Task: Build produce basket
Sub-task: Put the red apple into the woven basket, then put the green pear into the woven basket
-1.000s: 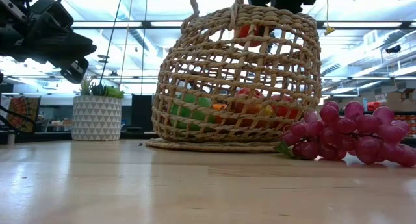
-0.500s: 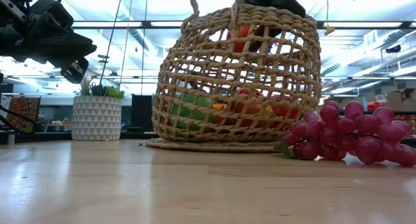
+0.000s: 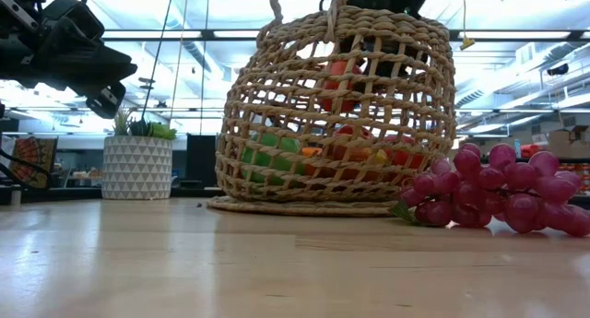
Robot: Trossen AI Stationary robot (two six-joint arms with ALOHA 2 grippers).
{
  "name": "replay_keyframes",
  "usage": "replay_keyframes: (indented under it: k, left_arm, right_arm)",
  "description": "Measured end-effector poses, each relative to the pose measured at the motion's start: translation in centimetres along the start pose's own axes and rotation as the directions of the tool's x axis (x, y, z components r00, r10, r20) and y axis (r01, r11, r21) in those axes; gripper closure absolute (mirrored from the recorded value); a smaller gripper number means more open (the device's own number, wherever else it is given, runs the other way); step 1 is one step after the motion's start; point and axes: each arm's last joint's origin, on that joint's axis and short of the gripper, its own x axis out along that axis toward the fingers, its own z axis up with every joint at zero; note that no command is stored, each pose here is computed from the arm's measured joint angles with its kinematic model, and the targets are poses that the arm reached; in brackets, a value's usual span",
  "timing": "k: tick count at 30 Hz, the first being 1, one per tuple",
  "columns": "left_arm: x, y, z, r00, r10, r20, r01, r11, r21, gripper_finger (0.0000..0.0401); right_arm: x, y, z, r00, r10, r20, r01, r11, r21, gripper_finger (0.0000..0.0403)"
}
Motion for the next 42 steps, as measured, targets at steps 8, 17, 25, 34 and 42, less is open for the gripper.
replay_keyframes:
  k: [8, 17, 25, 34, 42]
  left_arm:
    - [0.0, 0.0, 0.0, 1.0, 0.0, 0.0, 0.0, 1.0, 0.0, 0.0343]
    - [0.0, 0.0, 0.0, 1.0, 0.0, 0.0, 0.0, 1.0, 0.0, 0.034]
    - [0.0, 0.0, 0.0, 1.0, 0.0, 0.0, 0.0, 1.0, 0.0, 0.034]
    - [0.0, 0.0, 0.0, 1.0, 0.0, 0.0, 0.0, 1.0, 0.0, 0.0343]
    - [0.0, 0.0, 0.0, 1.0, 0.0, 0.0, 0.0, 1.0, 0.0, 0.0338]
  right_arm:
    - [0.0, 0.3, 0.3, 0.993, 0.098, 0.069, -0.1, 0.995, 0.029, 0.0032]
    - [0.2, 0.4, -0.2, 0.995, 0.1, 0.004, -0.099, 0.979, 0.177, 0.0006]
    - [-1.9, -1.4, 1.2, 0.999, 0.009, 0.036, -0.016, 0.98, 0.199, 0.0006]
    - [-8.3, -5.4, 3.9, 0.985, -0.133, 0.112, 0.106, 0.971, 0.216, 0.0006]
    - [-14.4, -9.3, 3.4, 0.954, -0.272, 0.128, 0.193, 0.88, 0.435, 0.0016]
